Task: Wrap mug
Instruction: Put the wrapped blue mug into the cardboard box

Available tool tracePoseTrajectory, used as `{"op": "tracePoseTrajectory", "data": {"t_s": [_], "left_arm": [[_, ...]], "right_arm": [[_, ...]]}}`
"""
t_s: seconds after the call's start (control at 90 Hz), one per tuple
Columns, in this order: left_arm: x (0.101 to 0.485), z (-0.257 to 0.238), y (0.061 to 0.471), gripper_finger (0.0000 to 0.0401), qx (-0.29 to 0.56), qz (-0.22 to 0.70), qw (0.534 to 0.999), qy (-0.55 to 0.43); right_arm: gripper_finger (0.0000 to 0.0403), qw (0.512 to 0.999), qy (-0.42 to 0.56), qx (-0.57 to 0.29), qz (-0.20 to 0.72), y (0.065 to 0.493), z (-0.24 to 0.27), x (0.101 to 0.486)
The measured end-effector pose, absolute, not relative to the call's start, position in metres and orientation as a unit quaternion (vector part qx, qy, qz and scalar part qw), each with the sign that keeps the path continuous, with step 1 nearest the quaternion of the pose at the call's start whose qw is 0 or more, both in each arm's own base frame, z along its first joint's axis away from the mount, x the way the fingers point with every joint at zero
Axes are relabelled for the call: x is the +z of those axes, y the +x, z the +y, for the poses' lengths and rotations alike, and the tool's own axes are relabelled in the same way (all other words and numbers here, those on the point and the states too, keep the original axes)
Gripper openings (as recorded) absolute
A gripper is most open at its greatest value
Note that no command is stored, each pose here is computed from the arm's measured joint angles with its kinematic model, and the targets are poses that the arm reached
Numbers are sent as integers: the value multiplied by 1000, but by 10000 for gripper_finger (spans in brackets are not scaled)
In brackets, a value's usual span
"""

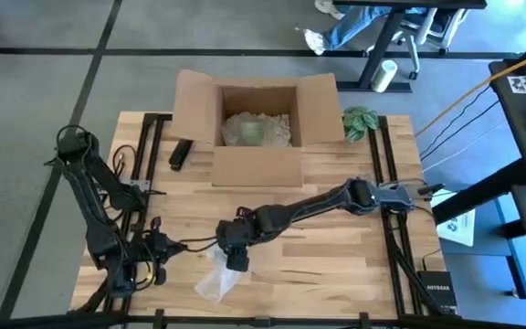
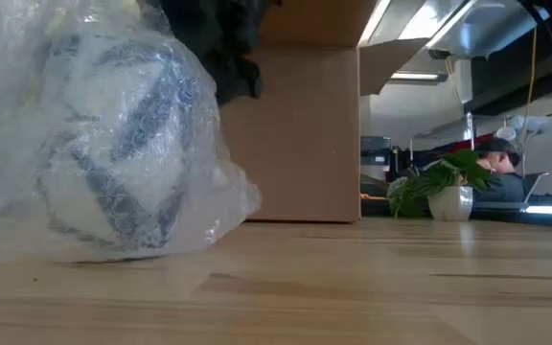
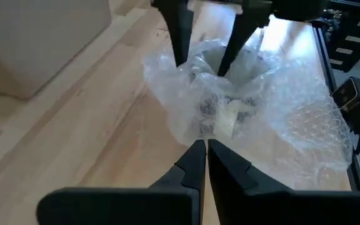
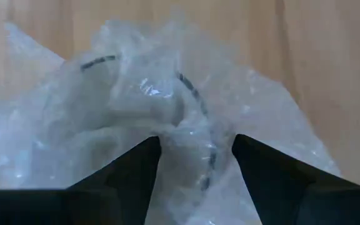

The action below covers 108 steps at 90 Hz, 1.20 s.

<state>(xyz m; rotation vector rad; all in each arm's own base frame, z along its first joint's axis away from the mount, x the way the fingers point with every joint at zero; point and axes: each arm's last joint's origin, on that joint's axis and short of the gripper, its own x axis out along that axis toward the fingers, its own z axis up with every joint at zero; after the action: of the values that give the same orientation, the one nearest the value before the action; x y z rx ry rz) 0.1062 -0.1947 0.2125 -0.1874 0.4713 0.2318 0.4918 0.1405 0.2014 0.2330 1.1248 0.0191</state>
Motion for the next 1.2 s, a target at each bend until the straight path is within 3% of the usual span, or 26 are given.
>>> {"op": "tracePoseTrajectory", "data": {"t_s": [0.089, 0.2, 0.256, 0.444, 0.644, 0.867, 1.2], "left_arm": [[212, -195, 106, 0, 115, 233, 961, -92], [212, -194, 106, 0, 115, 234, 961, -89], [212, -194, 106, 0, 115, 234, 961, -88], [212, -194, 106, 0, 115, 234, 961, -88], [212, -194, 106, 0, 114, 234, 961, -88], [212, -194, 106, 0, 114, 234, 962, -86], [212, -193, 105, 0, 118, 236, 961, -81]], "right_arm": [[139, 834, 124, 10, 538, 492, 141, 197], [42, 834, 132, 23, 536, 494, 143, 197], [21, 835, 127, 28, 534, 494, 143, 197], [15, 832, 118, 17, 543, 492, 144, 215], [12, 874, 121, 32, 470, 488, 150, 264], [12, 895, 99, 8, 435, 477, 163, 288], [12, 963, 62, 24, 261, 431, 177, 393]]}}
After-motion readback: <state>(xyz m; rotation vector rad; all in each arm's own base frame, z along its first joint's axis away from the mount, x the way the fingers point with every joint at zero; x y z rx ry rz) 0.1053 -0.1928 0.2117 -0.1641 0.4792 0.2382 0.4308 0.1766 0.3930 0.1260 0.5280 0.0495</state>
